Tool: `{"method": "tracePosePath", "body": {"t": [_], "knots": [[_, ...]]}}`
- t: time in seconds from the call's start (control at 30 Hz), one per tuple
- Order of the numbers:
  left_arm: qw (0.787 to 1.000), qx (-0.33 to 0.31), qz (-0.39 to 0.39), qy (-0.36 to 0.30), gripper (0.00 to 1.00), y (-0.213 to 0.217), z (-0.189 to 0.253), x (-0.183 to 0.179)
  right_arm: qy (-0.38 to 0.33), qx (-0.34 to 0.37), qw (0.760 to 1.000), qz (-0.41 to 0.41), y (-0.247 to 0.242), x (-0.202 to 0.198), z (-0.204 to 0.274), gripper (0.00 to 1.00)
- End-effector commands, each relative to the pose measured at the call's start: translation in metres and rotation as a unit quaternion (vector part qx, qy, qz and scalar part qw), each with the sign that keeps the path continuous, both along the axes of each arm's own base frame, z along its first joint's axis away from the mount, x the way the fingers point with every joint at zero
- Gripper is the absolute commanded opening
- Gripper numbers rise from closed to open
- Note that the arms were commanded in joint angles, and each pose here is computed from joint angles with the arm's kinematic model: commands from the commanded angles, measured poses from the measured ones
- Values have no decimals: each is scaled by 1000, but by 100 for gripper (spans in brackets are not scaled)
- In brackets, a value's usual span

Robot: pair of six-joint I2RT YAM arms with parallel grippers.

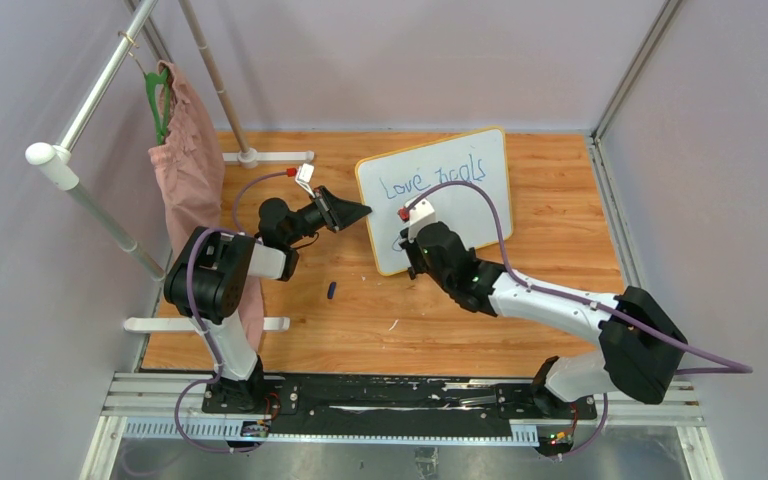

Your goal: Write a sentence on the whiteboard

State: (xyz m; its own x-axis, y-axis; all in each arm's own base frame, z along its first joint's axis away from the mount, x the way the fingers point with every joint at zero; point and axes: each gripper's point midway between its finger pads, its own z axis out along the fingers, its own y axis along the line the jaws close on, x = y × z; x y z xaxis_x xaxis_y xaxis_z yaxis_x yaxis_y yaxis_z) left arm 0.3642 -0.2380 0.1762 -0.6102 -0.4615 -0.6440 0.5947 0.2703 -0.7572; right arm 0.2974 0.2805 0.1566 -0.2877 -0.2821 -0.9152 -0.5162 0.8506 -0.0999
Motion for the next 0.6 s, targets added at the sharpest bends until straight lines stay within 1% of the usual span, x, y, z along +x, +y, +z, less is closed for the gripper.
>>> {"method": "tracePosePath", "body": {"t": [0.0, 0.57], "knots": [[1000, -12, -13, -20, 6, -2, 18, -9, 19, -17, 1000, -15, -14, -2, -17, 0], [1000, -11, -12, -19, 6, -2, 17, -8, 35, -28, 999, -17, -20, -8, -30, 0]]}}
